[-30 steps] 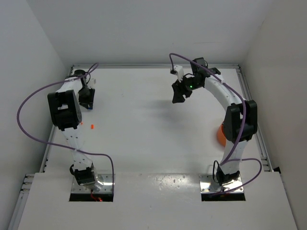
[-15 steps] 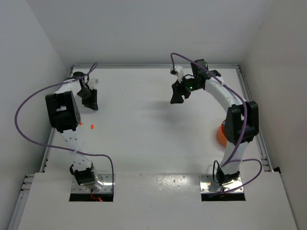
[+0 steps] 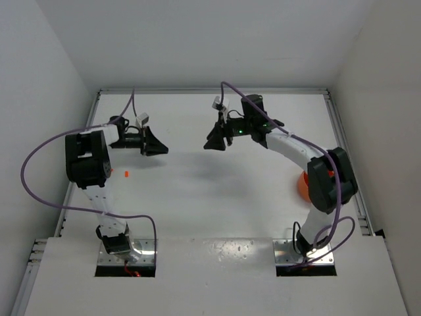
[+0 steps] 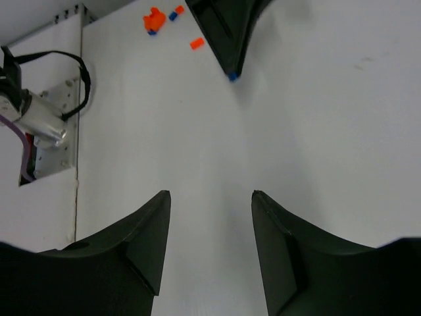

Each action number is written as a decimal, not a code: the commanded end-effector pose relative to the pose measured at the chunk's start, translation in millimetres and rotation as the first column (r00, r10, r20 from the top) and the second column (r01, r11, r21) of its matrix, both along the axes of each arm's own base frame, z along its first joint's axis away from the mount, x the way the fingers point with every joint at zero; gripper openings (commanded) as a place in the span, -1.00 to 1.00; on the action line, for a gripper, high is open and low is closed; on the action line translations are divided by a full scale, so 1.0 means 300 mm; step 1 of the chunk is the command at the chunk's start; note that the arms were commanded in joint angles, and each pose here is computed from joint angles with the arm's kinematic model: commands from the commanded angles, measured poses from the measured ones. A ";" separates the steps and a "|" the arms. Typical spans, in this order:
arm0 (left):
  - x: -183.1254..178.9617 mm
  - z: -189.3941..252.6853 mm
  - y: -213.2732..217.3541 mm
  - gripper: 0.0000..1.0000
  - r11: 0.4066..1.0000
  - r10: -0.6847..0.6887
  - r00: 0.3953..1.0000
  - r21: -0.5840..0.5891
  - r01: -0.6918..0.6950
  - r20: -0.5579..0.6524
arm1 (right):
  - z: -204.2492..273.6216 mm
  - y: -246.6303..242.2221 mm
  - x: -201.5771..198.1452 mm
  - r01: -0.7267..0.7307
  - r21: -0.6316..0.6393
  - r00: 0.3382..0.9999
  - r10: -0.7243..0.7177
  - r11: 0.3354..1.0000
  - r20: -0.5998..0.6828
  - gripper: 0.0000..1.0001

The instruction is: Sort the legos into containers by color

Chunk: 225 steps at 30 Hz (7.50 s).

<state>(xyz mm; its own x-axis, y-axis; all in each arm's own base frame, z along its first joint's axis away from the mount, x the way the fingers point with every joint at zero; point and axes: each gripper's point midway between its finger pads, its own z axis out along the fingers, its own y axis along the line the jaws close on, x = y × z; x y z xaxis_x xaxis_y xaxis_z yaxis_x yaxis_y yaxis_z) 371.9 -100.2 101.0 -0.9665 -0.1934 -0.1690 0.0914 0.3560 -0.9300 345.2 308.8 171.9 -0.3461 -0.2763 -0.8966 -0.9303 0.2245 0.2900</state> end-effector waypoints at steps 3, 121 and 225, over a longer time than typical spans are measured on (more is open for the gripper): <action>-0.063 0.226 -0.063 -0.69 0.932 -0.085 0.996 -0.355 0.076 -0.011 | 0.059 0.199 0.009 -0.091 0.154 0.995 0.081 0.984 0.066 0.05; 0.027 0.128 0.127 0.48 0.934 0.034 0.984 0.345 -0.094 0.177 | -0.059 -0.089 -0.015 0.076 -0.348 0.988 -0.022 0.934 0.156 -1.00; -0.376 -0.007 0.684 0.23 0.459 0.143 0.982 0.887 0.046 -0.125 | -0.105 -0.668 0.393 0.492 -0.548 0.817 -0.576 0.676 0.022 0.17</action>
<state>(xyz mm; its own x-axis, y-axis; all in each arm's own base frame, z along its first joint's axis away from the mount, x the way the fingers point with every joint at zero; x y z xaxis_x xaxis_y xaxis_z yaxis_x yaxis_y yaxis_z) 260.1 89.5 101.9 -0.9866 -0.0032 -0.1629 0.0153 0.9936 -0.1117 445.7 111.5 115.6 -0.7224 -0.4554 -0.5203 -0.6051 0.7804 0.1572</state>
